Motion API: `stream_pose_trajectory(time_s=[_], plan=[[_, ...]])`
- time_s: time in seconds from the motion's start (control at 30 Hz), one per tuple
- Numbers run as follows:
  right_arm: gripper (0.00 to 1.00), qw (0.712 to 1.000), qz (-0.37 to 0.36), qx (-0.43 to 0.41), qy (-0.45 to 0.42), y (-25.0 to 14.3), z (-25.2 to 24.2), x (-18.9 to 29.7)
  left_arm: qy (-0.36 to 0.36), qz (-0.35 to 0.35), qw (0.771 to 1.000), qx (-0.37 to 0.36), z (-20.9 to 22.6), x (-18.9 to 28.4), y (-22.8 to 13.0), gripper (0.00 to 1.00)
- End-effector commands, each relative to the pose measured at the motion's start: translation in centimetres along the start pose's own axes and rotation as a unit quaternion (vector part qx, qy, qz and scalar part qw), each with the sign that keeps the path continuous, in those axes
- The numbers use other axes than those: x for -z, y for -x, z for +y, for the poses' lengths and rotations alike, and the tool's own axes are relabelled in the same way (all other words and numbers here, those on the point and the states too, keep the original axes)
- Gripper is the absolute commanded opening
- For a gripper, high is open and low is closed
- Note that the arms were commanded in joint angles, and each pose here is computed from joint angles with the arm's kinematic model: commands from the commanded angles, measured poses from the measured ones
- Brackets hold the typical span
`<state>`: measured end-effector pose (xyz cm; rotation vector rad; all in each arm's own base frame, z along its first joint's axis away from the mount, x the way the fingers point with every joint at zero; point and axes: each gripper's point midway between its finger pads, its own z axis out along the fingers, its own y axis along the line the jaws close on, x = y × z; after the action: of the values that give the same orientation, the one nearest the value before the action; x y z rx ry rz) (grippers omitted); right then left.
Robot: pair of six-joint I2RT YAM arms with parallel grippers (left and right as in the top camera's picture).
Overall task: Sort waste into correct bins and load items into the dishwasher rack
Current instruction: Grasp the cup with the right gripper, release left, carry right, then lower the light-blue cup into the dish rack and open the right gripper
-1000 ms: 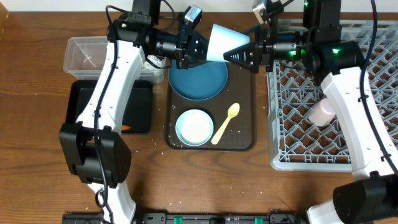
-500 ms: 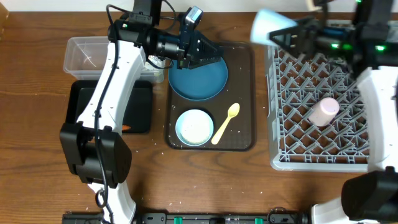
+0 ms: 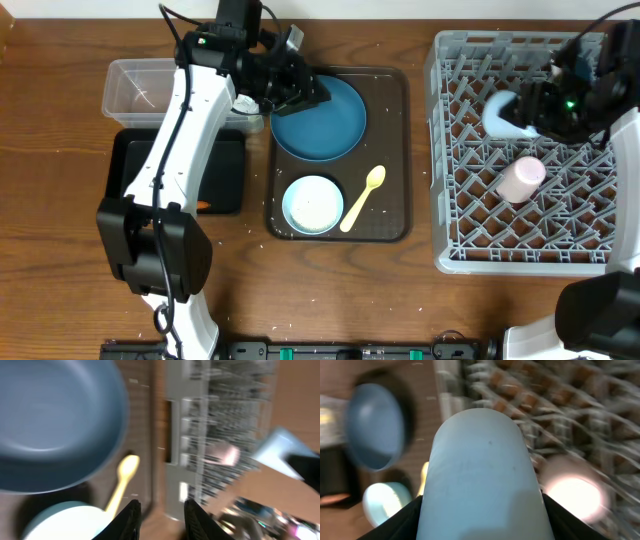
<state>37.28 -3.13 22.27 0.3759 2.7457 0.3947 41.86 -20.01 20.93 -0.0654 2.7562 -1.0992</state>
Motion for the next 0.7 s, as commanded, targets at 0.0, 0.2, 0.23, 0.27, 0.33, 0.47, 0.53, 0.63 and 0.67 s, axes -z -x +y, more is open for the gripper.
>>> stream_pose_trajectory(time_s=[0.0, 0.2, 0.23, 0.27, 0.33, 0.47, 0.53, 0.63, 0.67], plan=[[0.56, 0.992, -0.033, -0.028, -0.116, 1.1, -3.8, 3.1, 0.087, -0.026, 0.996, -0.008, 2.3, -0.1, 0.4, 0.32], [0.57, 0.970, -0.026, -0.093, -0.223, -0.3, -8.6, 6.0, 0.118, -0.027, 0.993, -0.015, 2.7, -0.6, 0.1, 0.32], [0.57, 0.967, -0.022, -0.105, -0.231, -0.6, -9.3, 6.1, 0.119, -0.027, 0.992, -0.016, 2.7, -0.6, 0.1, 0.33], [0.57, 0.965, -0.020, -0.115, -0.234, -0.8, -9.9, 6.0, 0.123, -0.028, 0.992, -0.017, 2.8, -0.6, 0.1, 0.33], [0.57, 0.961, -0.015, -0.139, -0.240, -1.2, -11.3, 5.9, 0.128, -0.028, 0.991, -0.021, 2.8, -0.7, 0.0, 0.33], [0.55, 0.951, -0.007, -0.183, -0.250, -2.2, -14.4, 5.2, 0.129, -0.025, 0.991, -0.031, 2.8, -0.7, -0.1, 0.33], [0.53, 0.946, -0.002, -0.206, -0.251, -2.8, -15.8, 4.5, 0.130, -0.024, 0.991, -0.032, 2.8, -0.7, -0.1, 0.33], [0.52, 0.945, 0.008, -0.228, -0.236, -3.7, -17.0, 3.2, 0.130, -0.024, 0.991, -0.031, 2.8, -0.7, -0.2, 0.33], [0.52, 0.945, 0.011, -0.232, -0.231, -3.9, -17.3, 2.7, 0.130, -0.024, 0.991, -0.031, 2.8, -0.7, -0.2, 0.33]])
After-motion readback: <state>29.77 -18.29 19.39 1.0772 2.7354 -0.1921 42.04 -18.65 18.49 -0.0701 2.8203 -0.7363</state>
